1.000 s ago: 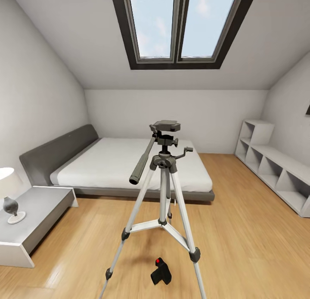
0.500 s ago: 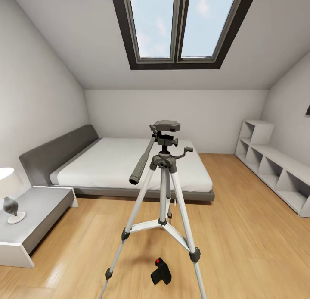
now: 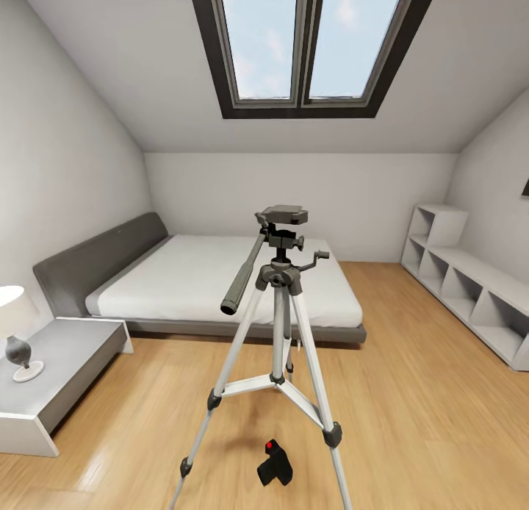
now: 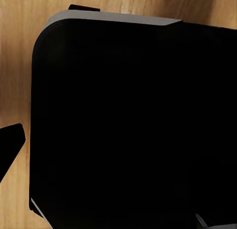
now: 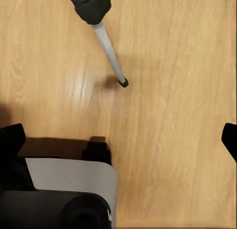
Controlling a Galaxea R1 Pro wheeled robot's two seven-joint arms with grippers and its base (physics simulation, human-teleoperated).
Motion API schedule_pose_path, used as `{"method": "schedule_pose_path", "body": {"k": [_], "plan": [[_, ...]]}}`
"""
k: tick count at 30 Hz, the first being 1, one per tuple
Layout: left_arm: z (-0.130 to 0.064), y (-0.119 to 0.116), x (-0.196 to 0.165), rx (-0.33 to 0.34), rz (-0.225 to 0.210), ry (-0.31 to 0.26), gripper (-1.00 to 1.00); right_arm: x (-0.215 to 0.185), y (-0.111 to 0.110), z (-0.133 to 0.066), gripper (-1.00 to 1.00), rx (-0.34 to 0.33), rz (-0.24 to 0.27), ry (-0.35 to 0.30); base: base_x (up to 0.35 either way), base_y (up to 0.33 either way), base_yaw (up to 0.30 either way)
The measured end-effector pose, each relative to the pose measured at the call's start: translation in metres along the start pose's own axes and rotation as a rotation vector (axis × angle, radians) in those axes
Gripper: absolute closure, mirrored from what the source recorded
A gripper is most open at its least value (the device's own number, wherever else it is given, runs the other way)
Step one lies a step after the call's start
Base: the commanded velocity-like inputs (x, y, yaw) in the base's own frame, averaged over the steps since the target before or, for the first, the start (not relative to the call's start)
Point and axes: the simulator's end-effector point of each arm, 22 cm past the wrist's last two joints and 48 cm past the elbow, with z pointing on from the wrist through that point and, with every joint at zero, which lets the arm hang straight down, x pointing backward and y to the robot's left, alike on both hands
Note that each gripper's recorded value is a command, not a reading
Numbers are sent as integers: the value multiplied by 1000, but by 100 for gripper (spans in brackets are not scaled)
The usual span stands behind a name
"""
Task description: Attach the digital camera to the camera tripod in the bedroom.
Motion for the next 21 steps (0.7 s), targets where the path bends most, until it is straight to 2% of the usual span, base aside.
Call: {"method": "schedule_pose_path", "body": {"k": [8, 21], "plan": [[0, 0, 0, 0, 0, 0, -100, -46, -9, -26, -100, 16, 1, -61, 0, 0, 0], [0, 0, 0, 0, 0, 0, -100, -54, -26, -32, -100, 40, -6, -74, 0, 0, 0]]}}
